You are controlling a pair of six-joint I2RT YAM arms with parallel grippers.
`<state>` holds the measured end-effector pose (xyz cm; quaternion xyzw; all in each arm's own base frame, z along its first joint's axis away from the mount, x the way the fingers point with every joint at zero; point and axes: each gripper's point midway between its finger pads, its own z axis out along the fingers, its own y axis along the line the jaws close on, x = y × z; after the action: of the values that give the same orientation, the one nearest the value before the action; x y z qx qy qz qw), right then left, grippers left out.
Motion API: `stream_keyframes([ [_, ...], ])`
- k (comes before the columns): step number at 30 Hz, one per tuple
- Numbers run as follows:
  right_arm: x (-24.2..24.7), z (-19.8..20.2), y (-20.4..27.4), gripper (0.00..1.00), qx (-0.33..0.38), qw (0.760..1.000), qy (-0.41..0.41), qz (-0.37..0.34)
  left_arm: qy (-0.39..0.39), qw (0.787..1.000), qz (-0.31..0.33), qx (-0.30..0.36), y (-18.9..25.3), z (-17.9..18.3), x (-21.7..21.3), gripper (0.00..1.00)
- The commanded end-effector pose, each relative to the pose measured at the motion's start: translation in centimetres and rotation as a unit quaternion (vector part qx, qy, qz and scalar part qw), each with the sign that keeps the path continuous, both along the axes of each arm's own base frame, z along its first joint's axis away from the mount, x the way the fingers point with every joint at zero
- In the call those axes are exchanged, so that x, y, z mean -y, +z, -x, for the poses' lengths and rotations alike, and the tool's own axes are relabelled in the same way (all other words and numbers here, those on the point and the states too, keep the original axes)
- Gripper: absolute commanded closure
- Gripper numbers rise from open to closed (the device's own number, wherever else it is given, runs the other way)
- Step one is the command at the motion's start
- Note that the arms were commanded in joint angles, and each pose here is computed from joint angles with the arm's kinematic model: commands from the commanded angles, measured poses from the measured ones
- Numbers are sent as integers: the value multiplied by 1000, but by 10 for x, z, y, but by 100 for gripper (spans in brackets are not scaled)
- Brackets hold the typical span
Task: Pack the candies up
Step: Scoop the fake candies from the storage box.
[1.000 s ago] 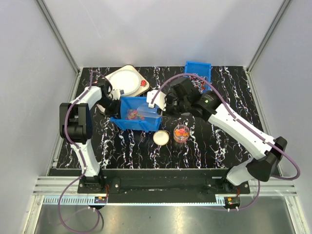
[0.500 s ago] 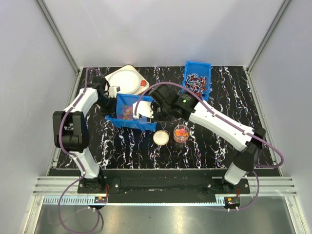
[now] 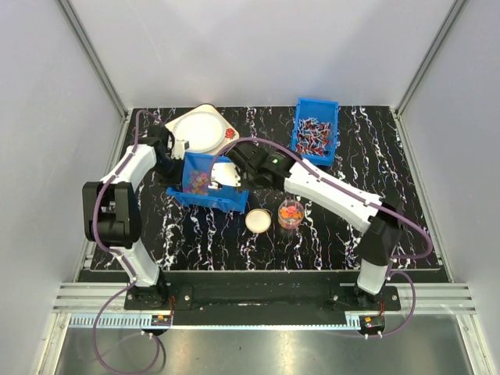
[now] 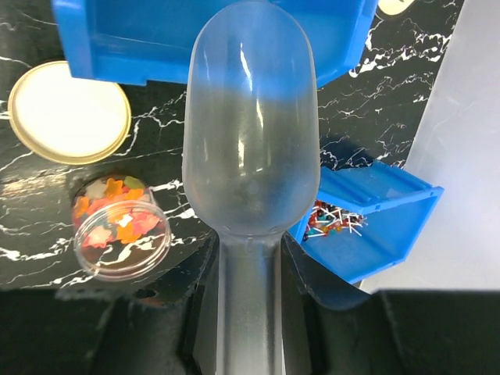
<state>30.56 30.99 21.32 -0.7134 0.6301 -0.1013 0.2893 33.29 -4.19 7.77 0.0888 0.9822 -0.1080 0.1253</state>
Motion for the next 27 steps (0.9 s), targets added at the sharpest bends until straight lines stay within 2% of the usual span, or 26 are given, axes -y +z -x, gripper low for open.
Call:
stream_keyframes([
  [1, -10, -19, 11, 100, 45, 999, 1, 24, 4, 998, 12, 63, 27, -14, 4, 100],
  [14, -20, -29, -13, 100, 32, 992, 41, 115, -7, 995, 13, 101, 42, -15, 8, 100],
  [20, -22, -24, -31, 100, -7, 983, 85, 164, -29, 994, 22, 107, 45, -13, 19, 100],
  [27, -38, -22, -45, 100, -62, 973, 117, 190, -53, 990, 33, 124, 54, -10, 30, 100],
])
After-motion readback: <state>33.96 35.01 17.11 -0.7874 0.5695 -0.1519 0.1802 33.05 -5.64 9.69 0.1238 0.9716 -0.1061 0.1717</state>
